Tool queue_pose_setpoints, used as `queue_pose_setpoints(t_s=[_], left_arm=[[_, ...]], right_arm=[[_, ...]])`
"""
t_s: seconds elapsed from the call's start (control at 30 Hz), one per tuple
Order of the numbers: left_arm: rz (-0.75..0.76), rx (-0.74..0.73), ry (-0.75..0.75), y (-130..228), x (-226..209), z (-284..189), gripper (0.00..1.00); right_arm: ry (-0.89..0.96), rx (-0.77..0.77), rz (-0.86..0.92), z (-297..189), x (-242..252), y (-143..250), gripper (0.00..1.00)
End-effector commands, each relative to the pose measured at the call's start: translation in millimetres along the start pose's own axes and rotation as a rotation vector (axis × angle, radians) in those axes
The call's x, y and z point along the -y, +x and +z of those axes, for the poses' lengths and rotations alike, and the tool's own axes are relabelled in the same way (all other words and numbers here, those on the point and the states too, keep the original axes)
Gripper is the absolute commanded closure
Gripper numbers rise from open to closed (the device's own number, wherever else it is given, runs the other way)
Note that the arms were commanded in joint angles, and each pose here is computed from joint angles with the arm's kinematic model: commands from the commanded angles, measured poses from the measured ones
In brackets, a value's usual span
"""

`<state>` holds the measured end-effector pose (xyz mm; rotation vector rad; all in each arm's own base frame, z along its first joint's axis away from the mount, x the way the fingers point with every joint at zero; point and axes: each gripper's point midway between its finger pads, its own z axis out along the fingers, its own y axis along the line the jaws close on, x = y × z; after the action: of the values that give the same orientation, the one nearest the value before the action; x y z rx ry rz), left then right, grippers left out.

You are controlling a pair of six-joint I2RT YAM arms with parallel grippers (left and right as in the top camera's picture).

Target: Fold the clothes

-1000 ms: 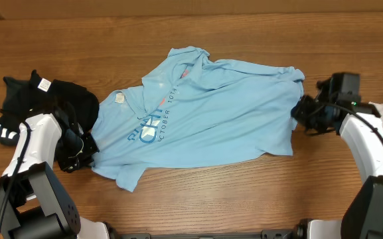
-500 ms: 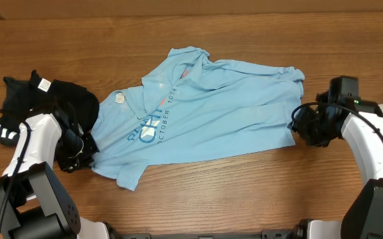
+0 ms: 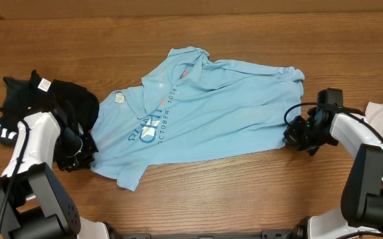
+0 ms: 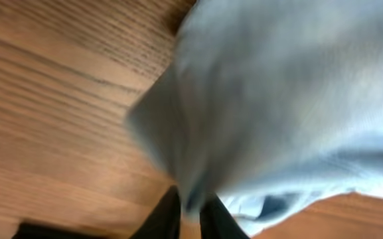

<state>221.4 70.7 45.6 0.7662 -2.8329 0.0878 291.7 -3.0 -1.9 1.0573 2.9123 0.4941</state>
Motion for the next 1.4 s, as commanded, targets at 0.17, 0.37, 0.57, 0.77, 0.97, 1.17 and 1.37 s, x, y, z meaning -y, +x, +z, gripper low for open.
queue_pose_setpoints(t_s=[0.17,0.37,0.57,0.77,0.97,1.17,1.37], left_arm=[[0.354,0.207,0.147,30,66,-87,0.42],[0.446,0.004,0.133,105,108,-25,0.32],[-0.001,-0.158,0.089,139,82,46,0.28],[-0.239,0.050,0.072,83,67,52,0.20],[-0.326,0.144,0.004,60,38,53,0.20],[-0.229,0.092,0.034,62,43,45,0.96],[-0.093,0.182,0.331,102,76,-67,0.96]], right_arm=[[-0.079,0.152,-0.106,-57,-25,-7,0.96],[-0.076,0.148,-0.104,-58,-24,-6,0.96],[-0.072,0.140,-0.102,-57,-23,-4,0.96],[-0.068,0.135,-0.104,-57,-22,-3,0.96],[-0.069,0.136,-0.106,-57,-22,-3,0.96],[-0.063,0.128,-0.102,-63,-22,1,0.96],[-0.043,0.227,-0.060,-138,-9,20,0.96]])
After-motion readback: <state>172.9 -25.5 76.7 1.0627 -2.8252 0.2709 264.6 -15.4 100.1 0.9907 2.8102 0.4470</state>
